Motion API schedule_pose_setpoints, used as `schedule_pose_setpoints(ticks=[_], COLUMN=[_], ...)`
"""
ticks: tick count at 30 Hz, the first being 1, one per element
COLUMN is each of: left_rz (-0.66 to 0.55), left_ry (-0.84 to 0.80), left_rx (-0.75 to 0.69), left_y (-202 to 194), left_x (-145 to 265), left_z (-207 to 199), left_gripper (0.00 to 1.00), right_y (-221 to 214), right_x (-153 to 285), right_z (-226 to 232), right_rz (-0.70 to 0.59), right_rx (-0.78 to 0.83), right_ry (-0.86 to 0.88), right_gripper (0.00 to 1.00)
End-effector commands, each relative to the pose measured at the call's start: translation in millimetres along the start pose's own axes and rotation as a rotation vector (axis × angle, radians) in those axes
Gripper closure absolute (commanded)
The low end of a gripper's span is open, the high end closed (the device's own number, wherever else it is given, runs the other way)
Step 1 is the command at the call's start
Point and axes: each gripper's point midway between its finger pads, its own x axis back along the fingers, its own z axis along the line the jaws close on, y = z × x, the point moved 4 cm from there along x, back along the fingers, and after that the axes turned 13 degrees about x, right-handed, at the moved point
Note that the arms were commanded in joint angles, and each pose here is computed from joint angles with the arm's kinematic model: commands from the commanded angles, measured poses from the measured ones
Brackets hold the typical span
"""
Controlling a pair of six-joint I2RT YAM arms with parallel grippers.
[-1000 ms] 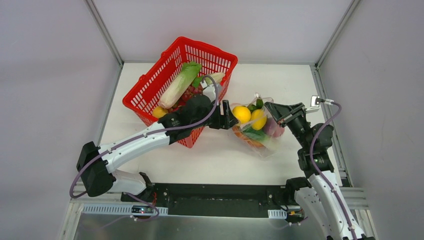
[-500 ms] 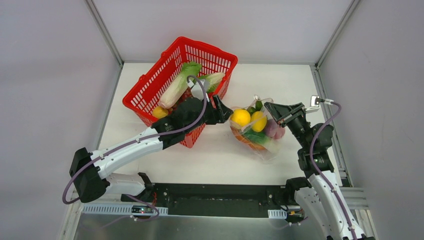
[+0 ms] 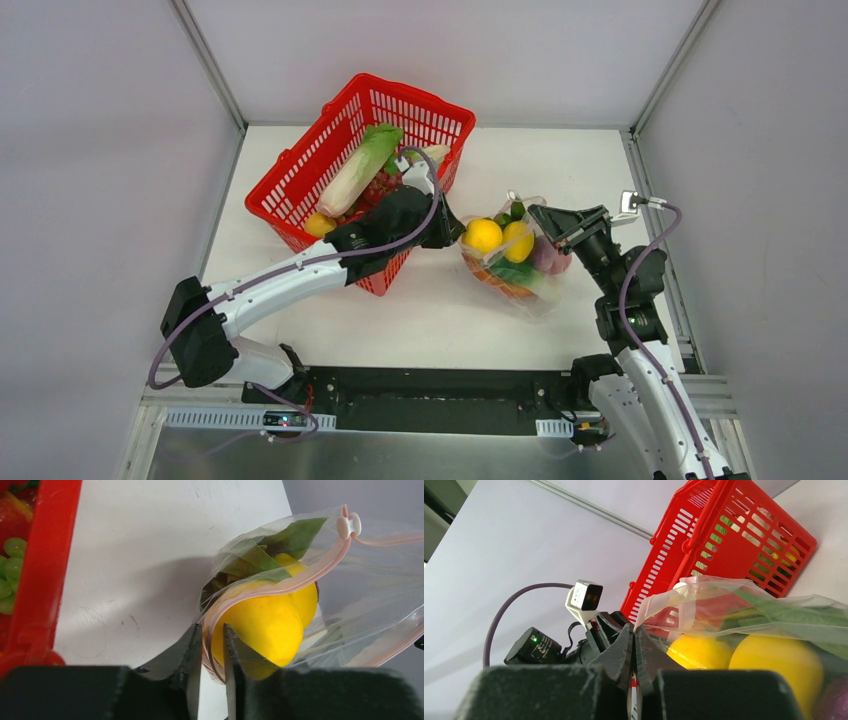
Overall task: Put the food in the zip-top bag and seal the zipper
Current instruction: Adjust the zipper food storage bag at the center of the board.
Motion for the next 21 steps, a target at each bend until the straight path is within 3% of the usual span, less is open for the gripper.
schedule_pose_setpoints(ticks=[1,4,7,11,14,21], left_rz=[0.056,0.077,0.087,0.093,0.144,0.301], left_ry=[-0.032,-0.087,-0.172,-0.28,-0.353,-0.43], left_rx=[-0.064,-0.096,-0.165,-0.284,-0.32,-0.394], left_y=[1.5,1.7,9.4,32.9,45.4,45.3], left_x=[0.0,1.0,8.6,26.7,35.0,37.2], left_z=[-15.8,-26.1,-44.9,-78.6,-96.3,-89.3], left_gripper=[0.84,1.0,1.0,1.0,1.0,1.0], right_y=[18.2,15.4,12.4,10.1,11.7,11.7], right_x=[2.0,2.1,3.9,6.3,8.4,7.6], right_z=[31.8,31.2,34.3,34.2,37.5,42.6], right_rz=[-0.065,-0.047,-0.017,0.053,0.069,0.107], right_rx=[0.045,0.048,0.095,0.212,0.268,0.317], right_ry=[0.132,0.137,0.15,0.104,0.099,0.117], right_gripper=[1.0,1.0,0.98,0.88,0.88,0.74])
